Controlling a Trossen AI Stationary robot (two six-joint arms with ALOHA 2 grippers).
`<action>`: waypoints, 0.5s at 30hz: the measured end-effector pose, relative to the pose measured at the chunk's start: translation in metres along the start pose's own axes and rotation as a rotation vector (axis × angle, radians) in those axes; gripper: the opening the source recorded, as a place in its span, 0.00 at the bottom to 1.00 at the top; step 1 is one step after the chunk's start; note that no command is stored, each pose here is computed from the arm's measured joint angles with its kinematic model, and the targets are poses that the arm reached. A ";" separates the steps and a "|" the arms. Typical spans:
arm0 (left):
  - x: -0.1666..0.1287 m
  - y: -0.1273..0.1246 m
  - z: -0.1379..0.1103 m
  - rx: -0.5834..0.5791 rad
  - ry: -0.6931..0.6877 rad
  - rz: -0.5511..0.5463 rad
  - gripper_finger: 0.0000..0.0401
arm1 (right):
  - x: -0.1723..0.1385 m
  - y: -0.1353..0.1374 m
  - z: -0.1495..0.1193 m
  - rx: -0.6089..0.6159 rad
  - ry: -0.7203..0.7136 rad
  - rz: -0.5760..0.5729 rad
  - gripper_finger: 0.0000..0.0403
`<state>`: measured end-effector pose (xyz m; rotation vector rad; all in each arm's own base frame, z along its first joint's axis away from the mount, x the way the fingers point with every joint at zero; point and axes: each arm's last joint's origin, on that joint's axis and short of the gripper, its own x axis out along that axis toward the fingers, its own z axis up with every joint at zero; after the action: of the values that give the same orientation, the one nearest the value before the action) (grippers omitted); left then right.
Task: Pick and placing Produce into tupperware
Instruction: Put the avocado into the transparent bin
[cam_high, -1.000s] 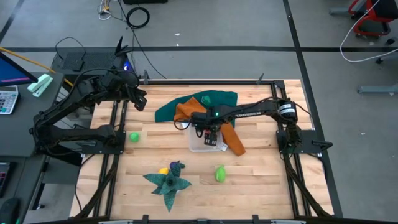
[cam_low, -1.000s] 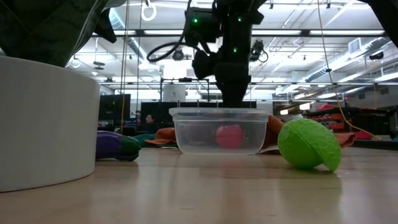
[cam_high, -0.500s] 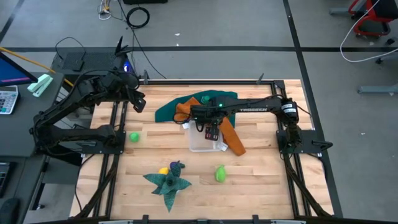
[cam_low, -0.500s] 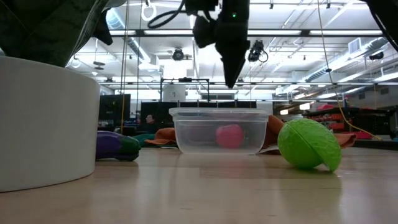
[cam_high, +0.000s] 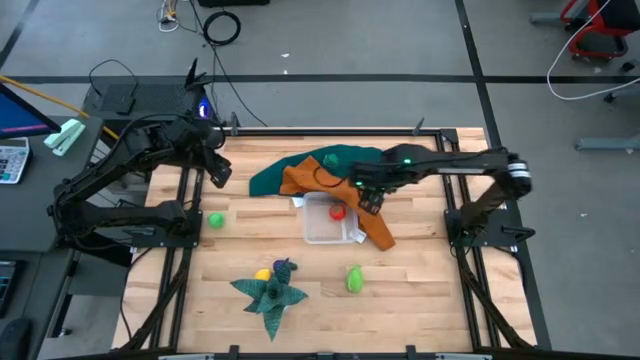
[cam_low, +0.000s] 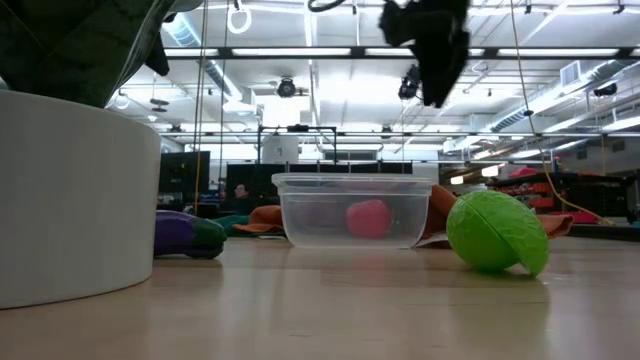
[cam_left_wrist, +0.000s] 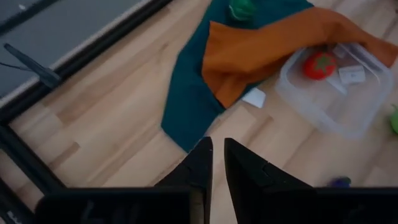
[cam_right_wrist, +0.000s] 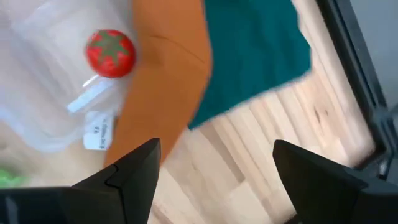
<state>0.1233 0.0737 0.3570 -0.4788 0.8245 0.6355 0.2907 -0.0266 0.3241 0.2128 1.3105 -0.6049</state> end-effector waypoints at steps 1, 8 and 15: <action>0.000 0.000 -0.001 0.000 0.007 -0.007 0.12 | -0.001 -0.004 -0.007 0.033 -0.008 -0.005 0.68; 0.004 0.000 -0.006 0.047 0.065 -0.054 0.13 | 0.007 -0.018 -0.042 0.217 -0.014 -0.007 0.68; 0.038 0.001 -0.035 0.087 0.274 -0.082 0.18 | 0.017 -0.018 -0.049 0.276 -0.048 0.036 0.68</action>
<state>0.1240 0.0658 0.3056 -0.5244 1.0813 0.4618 0.2425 -0.0234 0.2989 0.4449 1.1719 -0.7550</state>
